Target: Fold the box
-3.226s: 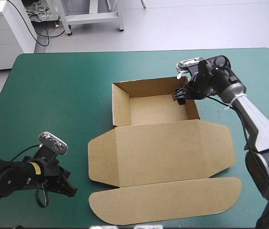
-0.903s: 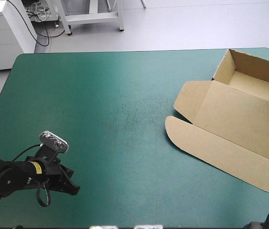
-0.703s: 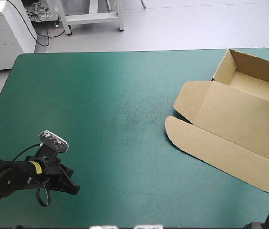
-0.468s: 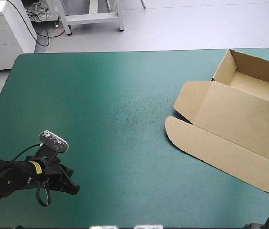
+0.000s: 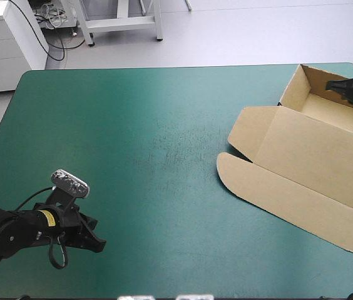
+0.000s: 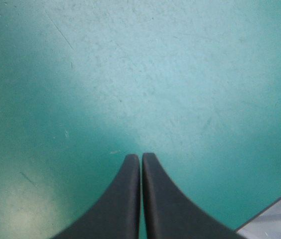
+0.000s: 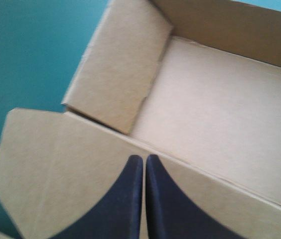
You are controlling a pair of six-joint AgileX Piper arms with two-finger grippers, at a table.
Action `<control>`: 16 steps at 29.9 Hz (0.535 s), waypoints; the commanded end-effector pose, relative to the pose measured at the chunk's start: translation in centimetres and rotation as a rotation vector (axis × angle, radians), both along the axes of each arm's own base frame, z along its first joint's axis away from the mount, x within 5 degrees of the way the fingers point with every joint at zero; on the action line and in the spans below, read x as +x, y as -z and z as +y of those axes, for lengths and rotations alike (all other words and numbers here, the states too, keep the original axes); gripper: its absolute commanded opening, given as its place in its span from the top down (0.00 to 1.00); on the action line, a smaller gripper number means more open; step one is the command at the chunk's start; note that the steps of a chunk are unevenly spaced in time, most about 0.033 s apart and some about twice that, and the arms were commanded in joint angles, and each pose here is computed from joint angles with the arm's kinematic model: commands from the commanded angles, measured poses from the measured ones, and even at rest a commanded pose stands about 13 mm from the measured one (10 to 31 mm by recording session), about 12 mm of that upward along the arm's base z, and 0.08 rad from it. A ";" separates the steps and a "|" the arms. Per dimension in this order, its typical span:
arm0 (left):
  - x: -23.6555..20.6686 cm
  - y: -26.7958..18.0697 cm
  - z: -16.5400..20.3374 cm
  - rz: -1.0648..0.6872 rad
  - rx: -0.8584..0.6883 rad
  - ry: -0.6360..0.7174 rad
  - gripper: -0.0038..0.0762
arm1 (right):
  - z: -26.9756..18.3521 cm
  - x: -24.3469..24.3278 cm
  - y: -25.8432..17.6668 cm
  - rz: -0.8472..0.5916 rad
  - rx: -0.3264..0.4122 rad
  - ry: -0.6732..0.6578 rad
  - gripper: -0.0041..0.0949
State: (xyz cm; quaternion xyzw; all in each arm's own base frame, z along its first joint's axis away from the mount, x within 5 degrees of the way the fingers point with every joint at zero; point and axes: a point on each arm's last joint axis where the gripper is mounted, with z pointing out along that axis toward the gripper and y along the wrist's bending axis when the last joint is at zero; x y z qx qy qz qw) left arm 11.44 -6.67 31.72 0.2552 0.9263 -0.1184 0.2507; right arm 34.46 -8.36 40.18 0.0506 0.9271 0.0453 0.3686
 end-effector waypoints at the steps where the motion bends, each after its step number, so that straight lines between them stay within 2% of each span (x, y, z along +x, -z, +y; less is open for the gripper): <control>1: 0.4 -1.2 -0.3 -0.085 -0.061 -0.018 0.96 | 4.6 -1.6 -3.4 -0.094 -0.026 -0.143 0.96; 5: 0.6 -1.2 -0.2 -0.104 -0.049 -0.021 0.96 | 9.4 -2.4 -3.2 -0.034 -0.071 -0.298 0.96; 11: 0.7 -0.7 0.0 -0.112 -0.016 -0.024 0.96 | 13.6 -5.4 -1.7 -0.015 -0.145 -0.408 0.96; 16: 0.7 2.1 0.0 -0.068 -0.005 -0.031 0.96 | 14.8 -9.2 0.7 -0.044 -0.133 -0.451 0.96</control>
